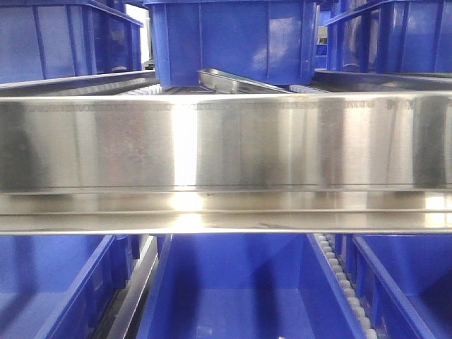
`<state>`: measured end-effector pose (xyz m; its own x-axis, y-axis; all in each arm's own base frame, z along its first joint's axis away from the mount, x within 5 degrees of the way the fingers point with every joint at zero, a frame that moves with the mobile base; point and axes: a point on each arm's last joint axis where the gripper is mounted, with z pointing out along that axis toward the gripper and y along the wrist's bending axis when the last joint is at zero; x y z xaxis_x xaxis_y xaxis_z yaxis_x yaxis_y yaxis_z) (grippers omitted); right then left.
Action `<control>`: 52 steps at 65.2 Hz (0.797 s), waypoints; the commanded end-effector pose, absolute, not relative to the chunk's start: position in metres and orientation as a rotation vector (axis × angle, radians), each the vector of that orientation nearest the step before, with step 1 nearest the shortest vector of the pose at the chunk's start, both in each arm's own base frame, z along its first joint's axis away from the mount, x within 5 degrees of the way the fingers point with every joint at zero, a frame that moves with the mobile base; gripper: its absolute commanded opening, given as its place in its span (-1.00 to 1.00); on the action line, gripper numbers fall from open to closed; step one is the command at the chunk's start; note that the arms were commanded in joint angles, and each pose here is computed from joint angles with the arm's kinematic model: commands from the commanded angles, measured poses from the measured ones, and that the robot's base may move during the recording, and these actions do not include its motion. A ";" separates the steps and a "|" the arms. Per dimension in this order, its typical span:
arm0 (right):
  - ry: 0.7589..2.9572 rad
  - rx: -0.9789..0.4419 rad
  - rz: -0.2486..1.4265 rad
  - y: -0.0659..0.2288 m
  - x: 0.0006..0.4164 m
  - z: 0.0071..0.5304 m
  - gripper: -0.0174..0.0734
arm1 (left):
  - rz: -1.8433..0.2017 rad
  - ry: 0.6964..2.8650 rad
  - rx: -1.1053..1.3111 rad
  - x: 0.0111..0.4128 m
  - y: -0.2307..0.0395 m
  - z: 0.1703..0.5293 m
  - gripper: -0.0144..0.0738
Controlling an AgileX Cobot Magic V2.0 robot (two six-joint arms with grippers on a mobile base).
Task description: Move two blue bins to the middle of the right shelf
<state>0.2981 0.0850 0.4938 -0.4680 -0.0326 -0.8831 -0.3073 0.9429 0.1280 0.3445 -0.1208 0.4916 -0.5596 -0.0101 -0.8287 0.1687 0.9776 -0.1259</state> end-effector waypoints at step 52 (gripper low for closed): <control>1.967 -0.243 0.329 0.084 0.294 0.505 -0.95 | -0.241 2.086 0.123 0.339 -0.119 0.504 -0.92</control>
